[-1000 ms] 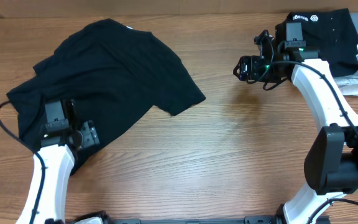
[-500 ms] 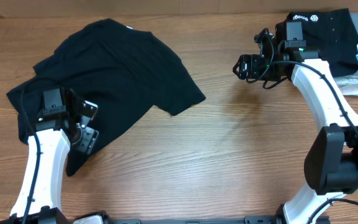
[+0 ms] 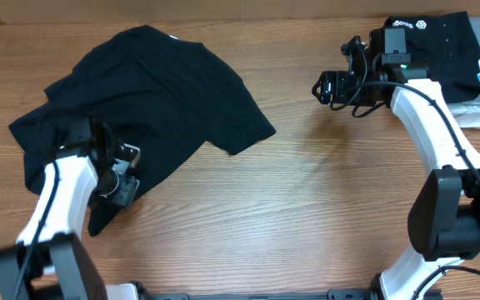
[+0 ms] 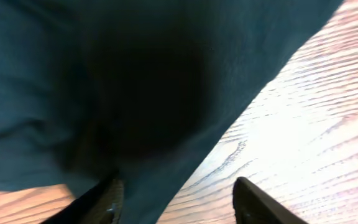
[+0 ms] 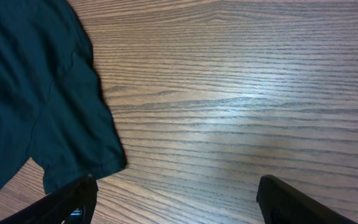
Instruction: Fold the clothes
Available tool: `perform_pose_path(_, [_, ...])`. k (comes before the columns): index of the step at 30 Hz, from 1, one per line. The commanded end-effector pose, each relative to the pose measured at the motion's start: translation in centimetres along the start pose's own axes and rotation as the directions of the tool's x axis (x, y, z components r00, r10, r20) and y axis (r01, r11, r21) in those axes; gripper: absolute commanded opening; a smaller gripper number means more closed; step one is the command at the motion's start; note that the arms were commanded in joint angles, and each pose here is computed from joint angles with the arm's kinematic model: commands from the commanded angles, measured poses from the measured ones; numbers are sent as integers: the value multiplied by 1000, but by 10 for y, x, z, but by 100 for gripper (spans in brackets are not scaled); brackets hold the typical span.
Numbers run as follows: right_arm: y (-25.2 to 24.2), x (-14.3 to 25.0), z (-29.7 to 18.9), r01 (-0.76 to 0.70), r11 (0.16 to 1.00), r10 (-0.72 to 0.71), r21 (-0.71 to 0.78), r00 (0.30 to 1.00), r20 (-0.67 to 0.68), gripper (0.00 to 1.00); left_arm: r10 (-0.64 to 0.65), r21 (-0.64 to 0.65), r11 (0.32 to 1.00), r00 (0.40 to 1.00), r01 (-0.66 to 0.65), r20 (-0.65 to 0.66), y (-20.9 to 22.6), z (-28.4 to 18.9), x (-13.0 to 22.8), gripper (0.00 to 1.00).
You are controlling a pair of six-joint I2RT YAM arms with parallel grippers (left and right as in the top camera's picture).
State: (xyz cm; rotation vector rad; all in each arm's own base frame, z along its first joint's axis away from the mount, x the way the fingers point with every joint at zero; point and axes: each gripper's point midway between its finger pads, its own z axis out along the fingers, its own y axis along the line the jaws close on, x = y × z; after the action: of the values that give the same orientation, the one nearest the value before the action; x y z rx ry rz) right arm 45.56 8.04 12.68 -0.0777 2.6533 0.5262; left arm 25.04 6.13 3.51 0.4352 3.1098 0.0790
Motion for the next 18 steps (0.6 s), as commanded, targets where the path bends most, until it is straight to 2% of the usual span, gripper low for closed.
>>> perform_pose_path(1, [2,-11,-8,10,1000,-11,5,999,35,87,-75,44,996,995,78,-63,-8,20,3,54])
perform_pose_path(5, [2,-11,-8,10,1000,-10,5,999,35,86,-98,45,994,993,102,-71,-7,30,0,47])
perform_pose_path(9, [4,-11,-8,11,1000,-11,-8,999,33,79,-106,108,988,994,107,-14,-15,30,-13,9])
perform_pose_path(10, [4,-10,-8,9,1000,-9,-7,1000,30,75,-107,133,985,994,106,1,-19,30,-17,4])
perform_pose_path(12, [4,-7,-8,-24,1000,24,-7,1000,18,69,-117,199,974,992,106,42,-29,27,-26,4])
perform_pose_path(14, [4,0,-4,-65,998,65,-8,998,-13,64,-203,250,952,976,179,74,-35,25,-38,4])
perform_pose_path(18, [11,15,13,-64,998,62,-15,995,-84,63,-339,267,913,938,310,73,-33,24,-47,4])
